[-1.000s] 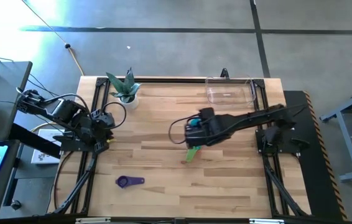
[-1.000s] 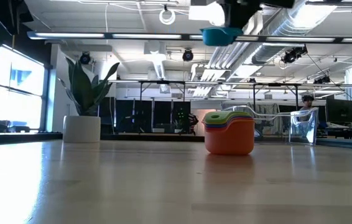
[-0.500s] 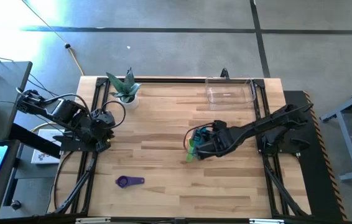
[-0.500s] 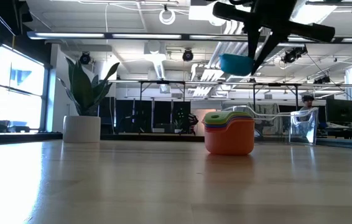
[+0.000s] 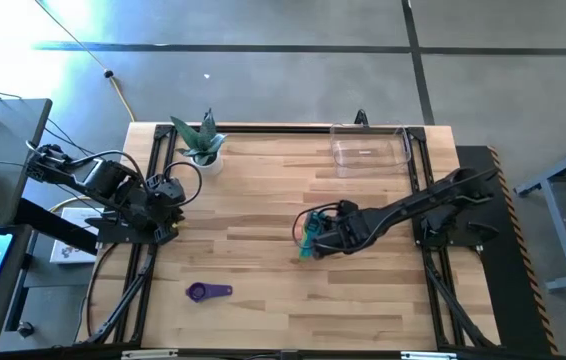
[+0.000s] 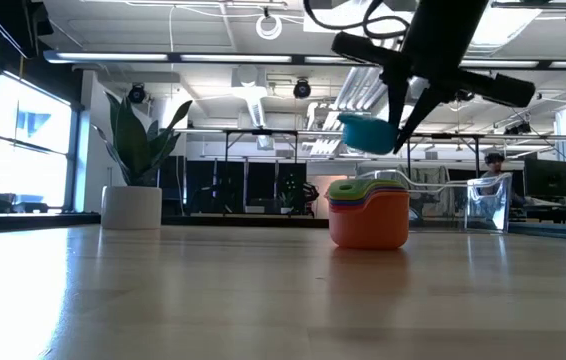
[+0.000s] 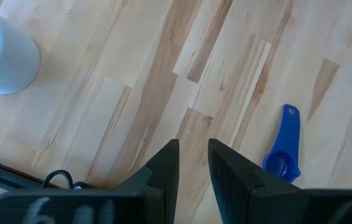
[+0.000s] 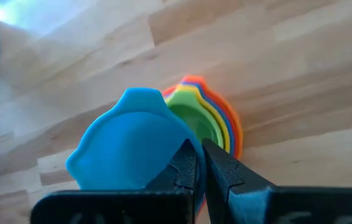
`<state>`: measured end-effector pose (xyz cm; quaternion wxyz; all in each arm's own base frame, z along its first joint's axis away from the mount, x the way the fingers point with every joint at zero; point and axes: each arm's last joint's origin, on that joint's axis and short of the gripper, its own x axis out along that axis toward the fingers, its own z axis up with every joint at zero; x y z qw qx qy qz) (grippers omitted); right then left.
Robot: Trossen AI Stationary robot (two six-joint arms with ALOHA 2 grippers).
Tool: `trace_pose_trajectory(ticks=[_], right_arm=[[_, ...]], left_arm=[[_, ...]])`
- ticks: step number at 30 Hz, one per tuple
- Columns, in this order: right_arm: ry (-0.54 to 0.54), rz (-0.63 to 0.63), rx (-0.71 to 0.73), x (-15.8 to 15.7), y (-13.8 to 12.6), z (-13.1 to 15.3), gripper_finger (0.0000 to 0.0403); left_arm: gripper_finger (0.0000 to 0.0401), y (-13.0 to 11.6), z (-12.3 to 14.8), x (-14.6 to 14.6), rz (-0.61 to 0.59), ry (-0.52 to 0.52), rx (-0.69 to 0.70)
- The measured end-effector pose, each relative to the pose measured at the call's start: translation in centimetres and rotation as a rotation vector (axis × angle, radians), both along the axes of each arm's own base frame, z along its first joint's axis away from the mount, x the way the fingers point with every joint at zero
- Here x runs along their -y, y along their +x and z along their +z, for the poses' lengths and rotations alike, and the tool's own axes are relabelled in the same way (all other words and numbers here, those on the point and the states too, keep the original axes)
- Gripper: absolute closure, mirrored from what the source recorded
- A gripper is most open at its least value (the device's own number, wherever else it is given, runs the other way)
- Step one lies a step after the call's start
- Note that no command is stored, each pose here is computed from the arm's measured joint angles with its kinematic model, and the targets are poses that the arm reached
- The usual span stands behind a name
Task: Nest measuring cups in basket
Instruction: Stack the light blue measuring cup on top of the green measuring cup, then stack the purple measuring cup on top of the light blue measuring cup
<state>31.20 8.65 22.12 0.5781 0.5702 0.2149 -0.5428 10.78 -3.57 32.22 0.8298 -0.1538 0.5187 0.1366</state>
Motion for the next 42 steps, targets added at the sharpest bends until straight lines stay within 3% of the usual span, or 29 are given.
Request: trace_pose_trajectory(ticks=[11, 20, 32, 42], right_arm=[[0.056, -0.013, -0.065, -0.1, 1.0, -2.4, 0.0403], [0.068, -0.027, -0.079, 0.6, 1.1, -2.4, 0.0398], [0.086, 0.001, -0.092, 0.6, 1.2, -2.5, 0.0344], [0.089, 0.013, -0.068, 0.6, 0.9, -1.6, 0.0341]], left_arm=[[0.0327, 0.0, 0.0, 0.0, -0.019, 0.018, 0.001], [0.0327, 0.0, 0.0, 0.0, -0.020, 0.021, 0.001], [0.0327, 0.0, 0.0, 0.0, -0.020, 0.022, 0.001], [0.0327, 0.0, 0.0, 0.0, -0.020, 0.022, 0.001]])
